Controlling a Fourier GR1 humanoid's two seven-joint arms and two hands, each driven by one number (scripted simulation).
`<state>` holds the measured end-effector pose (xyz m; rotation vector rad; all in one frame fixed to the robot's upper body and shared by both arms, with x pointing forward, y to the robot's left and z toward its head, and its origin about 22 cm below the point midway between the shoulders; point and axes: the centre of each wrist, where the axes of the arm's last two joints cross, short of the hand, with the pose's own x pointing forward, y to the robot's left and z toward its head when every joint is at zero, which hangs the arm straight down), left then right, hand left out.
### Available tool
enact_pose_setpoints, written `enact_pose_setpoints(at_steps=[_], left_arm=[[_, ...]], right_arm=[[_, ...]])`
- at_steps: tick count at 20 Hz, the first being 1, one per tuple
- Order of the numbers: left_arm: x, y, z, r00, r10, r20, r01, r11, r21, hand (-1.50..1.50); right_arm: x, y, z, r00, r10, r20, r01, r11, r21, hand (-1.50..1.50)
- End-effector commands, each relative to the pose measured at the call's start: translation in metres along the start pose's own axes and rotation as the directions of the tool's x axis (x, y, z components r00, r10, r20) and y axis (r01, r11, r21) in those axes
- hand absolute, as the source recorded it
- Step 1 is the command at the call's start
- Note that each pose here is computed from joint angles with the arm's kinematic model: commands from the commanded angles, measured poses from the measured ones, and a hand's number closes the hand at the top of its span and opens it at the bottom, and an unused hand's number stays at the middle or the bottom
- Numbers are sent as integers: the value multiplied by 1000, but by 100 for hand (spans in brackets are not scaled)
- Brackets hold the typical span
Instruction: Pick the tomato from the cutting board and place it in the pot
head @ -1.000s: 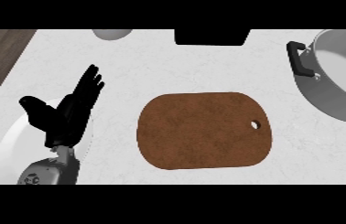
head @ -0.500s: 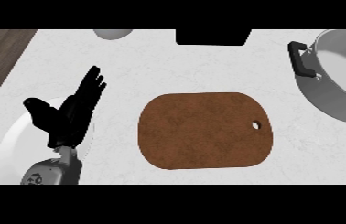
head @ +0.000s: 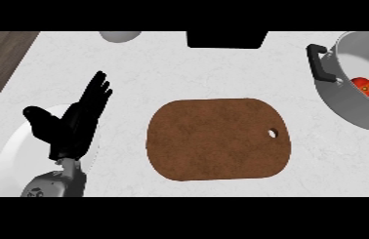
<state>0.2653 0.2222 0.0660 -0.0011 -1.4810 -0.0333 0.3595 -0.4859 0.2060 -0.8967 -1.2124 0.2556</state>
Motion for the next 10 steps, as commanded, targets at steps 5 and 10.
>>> enact_pose_setpoints(at_steps=[5, 10], left_arm=[[0, 12, 1, 1000, 3, -9, -3, 1000, -11, 0], [13, 4, -3, 1000, 11, 12, -12, 1000, 24, 0]], right_arm=[[4, -15, -3, 939, -302, 164, 335, 911, -241, -150], [-27, -50, 5, 918, -355, 178, 397, 841, -368, -150]])
